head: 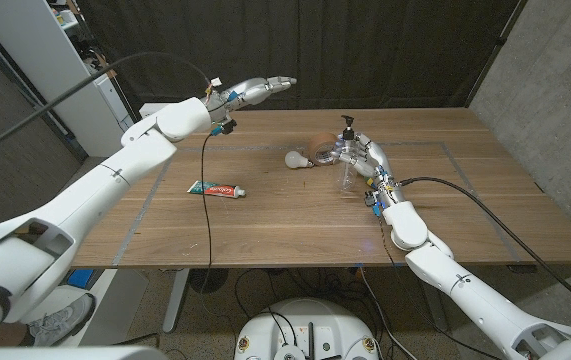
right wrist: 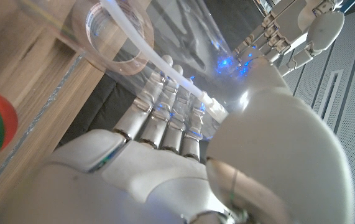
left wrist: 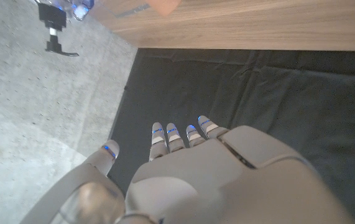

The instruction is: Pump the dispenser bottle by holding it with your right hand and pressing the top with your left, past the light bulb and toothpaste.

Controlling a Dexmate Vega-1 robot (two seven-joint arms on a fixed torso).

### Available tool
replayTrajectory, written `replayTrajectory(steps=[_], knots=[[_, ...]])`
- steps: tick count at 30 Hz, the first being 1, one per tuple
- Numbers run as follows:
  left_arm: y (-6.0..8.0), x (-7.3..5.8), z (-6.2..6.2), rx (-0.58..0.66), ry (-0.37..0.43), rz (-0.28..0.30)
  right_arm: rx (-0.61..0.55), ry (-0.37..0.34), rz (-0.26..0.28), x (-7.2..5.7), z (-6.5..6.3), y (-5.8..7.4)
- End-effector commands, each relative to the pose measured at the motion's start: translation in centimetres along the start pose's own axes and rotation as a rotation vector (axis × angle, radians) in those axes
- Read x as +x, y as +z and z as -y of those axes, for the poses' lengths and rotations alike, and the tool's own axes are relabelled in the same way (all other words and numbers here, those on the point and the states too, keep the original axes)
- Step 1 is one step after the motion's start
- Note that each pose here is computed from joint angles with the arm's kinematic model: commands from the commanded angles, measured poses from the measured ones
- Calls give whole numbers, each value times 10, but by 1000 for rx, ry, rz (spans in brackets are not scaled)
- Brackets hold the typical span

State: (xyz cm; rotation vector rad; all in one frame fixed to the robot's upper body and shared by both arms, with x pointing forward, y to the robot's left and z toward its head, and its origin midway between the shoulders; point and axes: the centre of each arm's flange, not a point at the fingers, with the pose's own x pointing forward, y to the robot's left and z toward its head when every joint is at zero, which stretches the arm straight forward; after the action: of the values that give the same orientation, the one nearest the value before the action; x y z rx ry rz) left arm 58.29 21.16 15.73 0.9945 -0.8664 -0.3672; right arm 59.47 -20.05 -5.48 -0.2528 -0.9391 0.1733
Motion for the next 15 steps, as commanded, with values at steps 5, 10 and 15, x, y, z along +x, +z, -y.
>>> replayTrajectory(steps=[5, 10, 15], knots=[[-39, -53, 10, -202, 226, -155, 24, 7, -9, 7, -9, -2], [-53, -69, 23, -254, 258, -203, 28, 17, -19, 8, -9, -1], [-67, -86, 35, -334, 321, -248, 35, 29, -29, 9, -8, -1]])
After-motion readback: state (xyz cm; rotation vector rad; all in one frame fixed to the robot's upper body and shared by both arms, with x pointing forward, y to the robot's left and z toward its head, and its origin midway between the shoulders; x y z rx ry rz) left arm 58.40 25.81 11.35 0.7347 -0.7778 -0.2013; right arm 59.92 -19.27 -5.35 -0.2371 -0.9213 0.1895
